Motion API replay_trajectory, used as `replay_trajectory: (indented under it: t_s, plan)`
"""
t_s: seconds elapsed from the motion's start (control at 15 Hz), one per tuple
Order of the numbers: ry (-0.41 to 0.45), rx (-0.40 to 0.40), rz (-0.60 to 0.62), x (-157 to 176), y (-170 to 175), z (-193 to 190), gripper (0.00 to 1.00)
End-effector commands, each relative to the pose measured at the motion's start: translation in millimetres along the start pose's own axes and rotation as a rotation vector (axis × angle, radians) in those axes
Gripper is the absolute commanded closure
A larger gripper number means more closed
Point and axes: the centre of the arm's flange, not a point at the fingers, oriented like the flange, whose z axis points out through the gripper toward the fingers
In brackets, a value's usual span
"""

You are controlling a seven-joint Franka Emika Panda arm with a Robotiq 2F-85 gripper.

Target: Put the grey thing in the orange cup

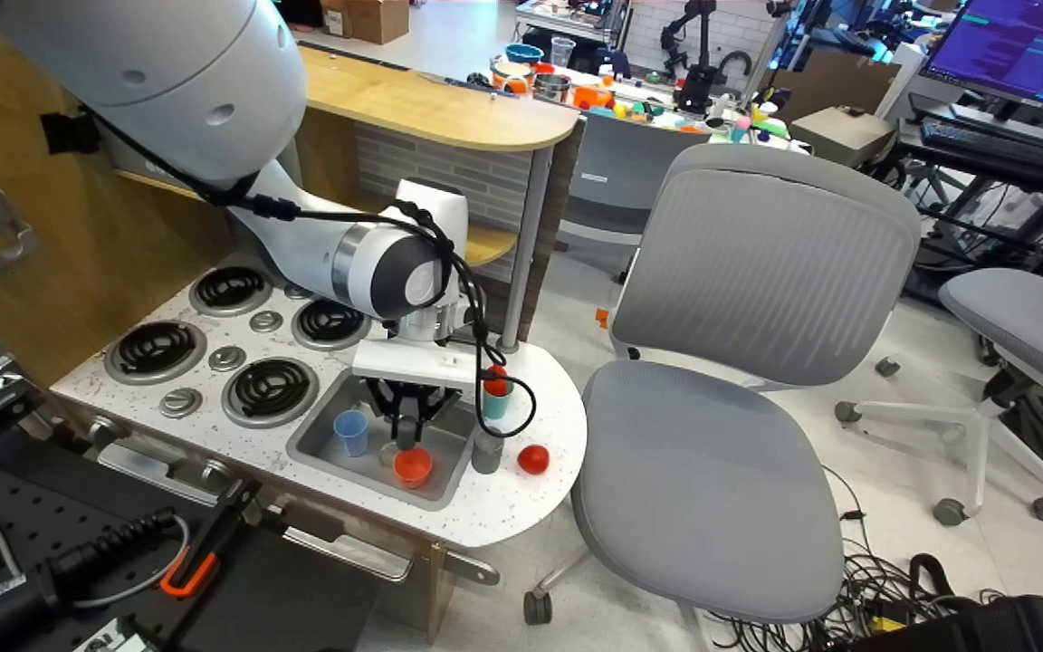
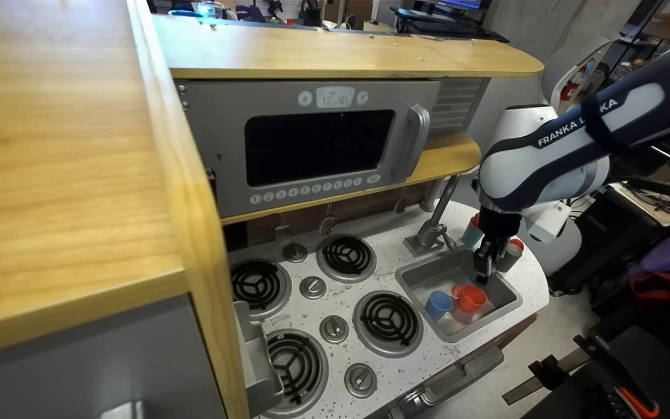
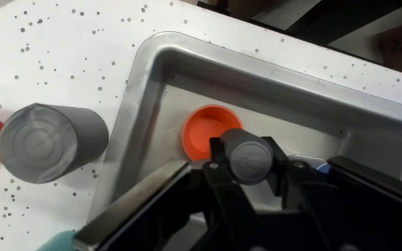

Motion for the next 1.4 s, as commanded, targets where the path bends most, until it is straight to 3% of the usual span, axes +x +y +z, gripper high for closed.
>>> replay_trajectory:
  t_s: [0.0,0.73,0.8,0.87,1.2,1.33]
  plan:
    - [-0.047,-0.001,0.008,18.7,13.5,17.7,0.92]
    - [-0.070,-0.039,0.030,38.5,20.4,56.1,0.92]
    - [-0.075,-0.044,0.033,38.2,20.3,57.0,0.44]
    - [-0.075,-0.049,0.036,38.1,20.7,57.5,0.43]
    - [-0.064,-0.063,0.034,32.9,18.7,49.2,0.06]
    - [-0.044,-0.064,0.033,29.7,15.6,41.8,0.00]
